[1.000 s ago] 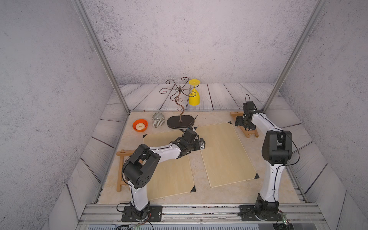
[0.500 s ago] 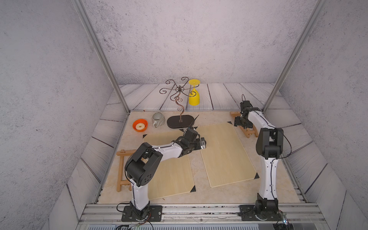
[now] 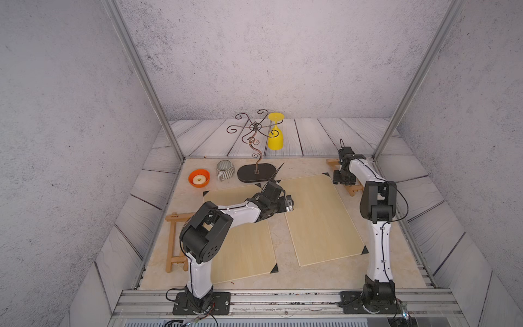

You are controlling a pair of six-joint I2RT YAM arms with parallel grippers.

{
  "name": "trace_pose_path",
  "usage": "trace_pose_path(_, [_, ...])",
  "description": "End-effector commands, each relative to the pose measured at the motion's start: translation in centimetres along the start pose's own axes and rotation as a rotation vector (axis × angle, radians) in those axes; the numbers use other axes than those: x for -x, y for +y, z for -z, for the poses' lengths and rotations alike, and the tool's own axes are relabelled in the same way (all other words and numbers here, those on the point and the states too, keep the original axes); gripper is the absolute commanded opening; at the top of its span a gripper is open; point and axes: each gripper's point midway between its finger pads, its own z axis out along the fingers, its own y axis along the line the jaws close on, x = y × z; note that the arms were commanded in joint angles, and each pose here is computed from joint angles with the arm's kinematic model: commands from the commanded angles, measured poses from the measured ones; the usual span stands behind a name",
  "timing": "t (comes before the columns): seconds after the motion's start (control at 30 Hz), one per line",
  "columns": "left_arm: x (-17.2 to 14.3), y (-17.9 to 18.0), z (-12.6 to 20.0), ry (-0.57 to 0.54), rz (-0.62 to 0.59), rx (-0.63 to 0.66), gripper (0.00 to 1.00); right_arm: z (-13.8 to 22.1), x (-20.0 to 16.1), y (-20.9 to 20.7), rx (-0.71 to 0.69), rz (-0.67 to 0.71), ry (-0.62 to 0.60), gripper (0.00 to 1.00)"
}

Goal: Assemble the easel
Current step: Pick up the easel from the corner of the board.

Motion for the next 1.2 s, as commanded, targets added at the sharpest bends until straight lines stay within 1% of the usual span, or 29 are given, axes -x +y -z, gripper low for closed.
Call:
trace_pose_path(0.0, [-0.2, -0.2, -0.3, 0.012, -0.023, 0.006, 0.97, -1.6, -1.3, -0.1, -0.006, 0.010, 0.053, 0.55])
trace_pose_path(0.07, [-0.1, -0.2, -0.3, 0.013, -0.027, 0.007, 0.97, -1.7, -1.5, -0.1, -0.004, 0.008, 0.058, 0.47])
trace_pose_path(0.13, [0.0, -0.4, -0.2, 0.012, -0.029, 0.004, 0.97, -1.6, -1.6, -0.1, 0.001, 0.007, 0.055, 0.44])
trace_pose_path(0.2, [-0.1, -0.3, -0.2, 0.011, -0.030, 0.004, 0.97, -1.3, -1.6, -0.1, 0.009, 0.006, 0.050, 0.37])
trace_pose_path(0.3, [0.0, -0.3, -0.2, 0.010, -0.031, 0.002, 0.97, -0.2, -1.4, 0.1, 0.026, 0.001, 0.028, 0.28])
trace_pose_path(0.57, [0.6, -0.9, 0.4, -0.007, -0.035, -0.013, 0.97, 2.5, -0.7, 0.0, 0.053, -0.011, -0.036, 0.11])
trace_pose_path(0.63, [1.0, -1.1, 0.8, -0.020, -0.043, -0.014, 0.97, 3.6, -0.7, 0.4, 0.083, -0.018, -0.045, 0.06])
trace_pose_path(0.8, [2.1, -1.7, 2.1, -0.060, -0.073, -0.018, 0.97, 7.2, -0.7, 0.8, 0.154, -0.095, -0.110, 0.03])
trace_pose_path(0.93, [3.0, -2.4, 4.0, -0.114, -0.092, -0.043, 0.95, 10.8, -1.1, 0.4, 0.195, -0.202, -0.178, 0.00])
trace_pose_path(1.0, [3.1, -3.0, 5.0, -0.144, -0.124, -0.063, 0.94, 12.6, -1.5, 0.6, 0.231, -0.250, -0.203, 0.00])
trace_pose_path(1.17, [3.2, -4.4, 7.5, -0.199, -0.227, -0.086, 0.92, 17.3, -2.6, 1.7, 0.396, -0.391, -0.271, 0.00])
